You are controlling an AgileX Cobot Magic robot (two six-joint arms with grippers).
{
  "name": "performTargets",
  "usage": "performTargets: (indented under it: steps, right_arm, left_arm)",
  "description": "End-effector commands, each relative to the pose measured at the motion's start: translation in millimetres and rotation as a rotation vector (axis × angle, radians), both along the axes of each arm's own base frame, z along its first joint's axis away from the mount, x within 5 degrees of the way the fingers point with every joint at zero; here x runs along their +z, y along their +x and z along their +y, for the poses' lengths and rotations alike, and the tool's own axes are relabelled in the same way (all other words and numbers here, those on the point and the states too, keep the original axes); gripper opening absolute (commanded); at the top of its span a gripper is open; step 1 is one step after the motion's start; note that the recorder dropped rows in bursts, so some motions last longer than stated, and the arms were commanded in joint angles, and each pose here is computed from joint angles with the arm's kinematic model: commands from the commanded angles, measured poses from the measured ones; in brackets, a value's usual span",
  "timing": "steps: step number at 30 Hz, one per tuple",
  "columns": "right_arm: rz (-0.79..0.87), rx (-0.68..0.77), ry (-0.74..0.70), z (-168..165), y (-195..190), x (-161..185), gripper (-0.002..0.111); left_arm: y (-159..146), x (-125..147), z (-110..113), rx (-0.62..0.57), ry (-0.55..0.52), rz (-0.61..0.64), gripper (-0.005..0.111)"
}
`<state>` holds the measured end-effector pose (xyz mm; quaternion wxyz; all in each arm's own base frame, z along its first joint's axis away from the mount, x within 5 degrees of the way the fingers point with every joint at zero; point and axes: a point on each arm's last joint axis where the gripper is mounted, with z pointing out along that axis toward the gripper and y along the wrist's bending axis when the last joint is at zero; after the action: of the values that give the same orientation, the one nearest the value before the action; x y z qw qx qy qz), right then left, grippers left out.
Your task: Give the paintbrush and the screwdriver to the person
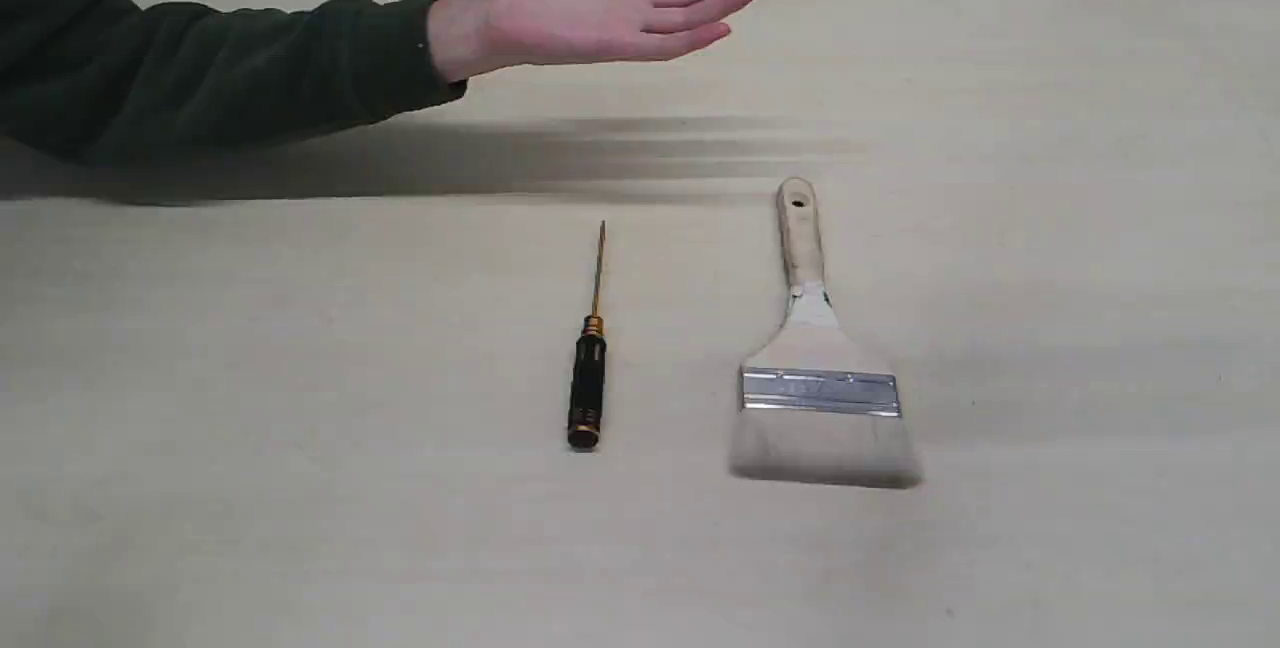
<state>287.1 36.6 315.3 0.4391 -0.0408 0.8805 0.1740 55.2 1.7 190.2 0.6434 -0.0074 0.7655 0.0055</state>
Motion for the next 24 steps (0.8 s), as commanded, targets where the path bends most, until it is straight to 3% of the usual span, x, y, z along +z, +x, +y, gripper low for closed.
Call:
performTargets:
  steps: [1,8,16,21,24]
  right_arm:
    - [-0.012,0.061,-0.068,24,12,-13,0.004]
    - [0.047,0.101,-0.151,63,32,-58,0.004]
    - [0.238,0.147,-0.177,71,44,-108,0.006]
    - [0.357,0.21,-0.171,78,49,-119,0.022]
    - [0.419,0.214,-0.145,82,52,-121,0.038]
  left_arm:
    - [0,1,0,-0.007,-0.003,-0.013,0.0]
    - [0,0,0,-0.007,-0.005,-0.009,0.0]
    - [0,0,-1,-0.007,-0.005,-0.011,0.0]
    - [0,0,-1,-0.007,-0.005,-0.011,0.0]
    - [0,0,-1,-0.007,-0.005,-0.011,0.0]
